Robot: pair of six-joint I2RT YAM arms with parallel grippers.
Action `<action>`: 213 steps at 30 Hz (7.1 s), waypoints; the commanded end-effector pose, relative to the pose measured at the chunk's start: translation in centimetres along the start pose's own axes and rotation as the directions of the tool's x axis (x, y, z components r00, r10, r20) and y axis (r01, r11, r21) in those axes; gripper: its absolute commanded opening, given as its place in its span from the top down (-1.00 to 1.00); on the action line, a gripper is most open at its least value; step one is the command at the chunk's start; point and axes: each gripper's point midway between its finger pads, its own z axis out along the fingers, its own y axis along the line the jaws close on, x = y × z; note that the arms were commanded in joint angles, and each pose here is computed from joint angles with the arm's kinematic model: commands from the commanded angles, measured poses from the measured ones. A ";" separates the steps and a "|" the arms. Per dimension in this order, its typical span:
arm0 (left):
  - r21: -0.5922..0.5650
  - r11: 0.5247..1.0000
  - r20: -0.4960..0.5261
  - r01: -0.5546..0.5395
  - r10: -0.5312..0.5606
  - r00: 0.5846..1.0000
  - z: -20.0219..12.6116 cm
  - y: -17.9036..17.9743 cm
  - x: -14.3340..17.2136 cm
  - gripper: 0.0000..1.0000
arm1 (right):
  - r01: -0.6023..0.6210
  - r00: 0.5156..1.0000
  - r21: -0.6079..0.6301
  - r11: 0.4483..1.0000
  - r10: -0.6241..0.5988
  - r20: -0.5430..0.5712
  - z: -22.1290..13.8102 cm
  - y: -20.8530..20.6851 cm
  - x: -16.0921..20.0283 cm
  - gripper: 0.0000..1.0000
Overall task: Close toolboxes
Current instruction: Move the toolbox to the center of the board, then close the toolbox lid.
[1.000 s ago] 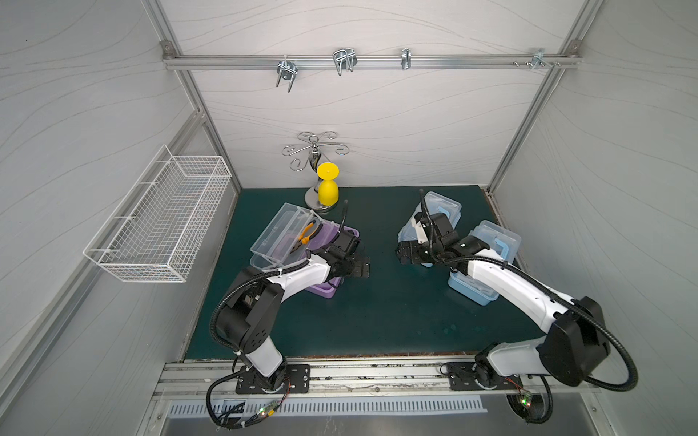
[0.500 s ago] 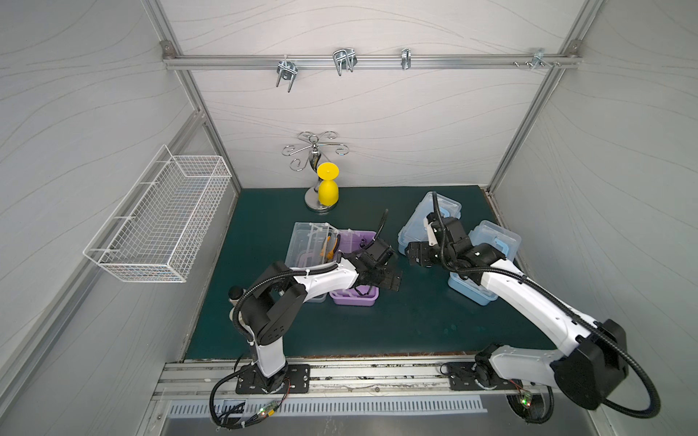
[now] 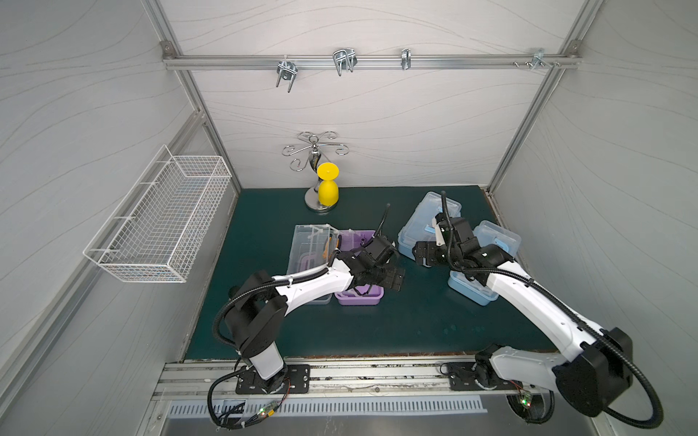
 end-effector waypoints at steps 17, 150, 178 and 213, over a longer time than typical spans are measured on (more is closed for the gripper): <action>-0.241 0.938 0.344 0.248 -0.156 0.926 -13.9 13.1 -4.4 -0.98 | 0.080 0.992 -0.096 0.992 -0.089 -0.094 2.7 4.5 2.4 -0.64; 0.049 0.948 0.328 0.315 -0.313 0.891 -9.8 11.8 -6.5 -0.99 | -0.292 0.944 -0.562 0.774 0.141 -0.297 6.0 12.5 4.7 -0.99; -0.081 0.974 0.355 0.212 -0.170 0.919 -12.8 11.3 -7.0 -0.99 | -0.227 0.943 -0.378 0.898 0.106 -0.316 9.3 10.6 7.2 -0.76; -0.130 0.928 0.521 0.350 -0.236 0.820 -19.4 16.3 -5.9 -0.99 | -0.241 0.936 -0.355 0.903 0.120 -0.332 9.3 9.8 7.6 -0.52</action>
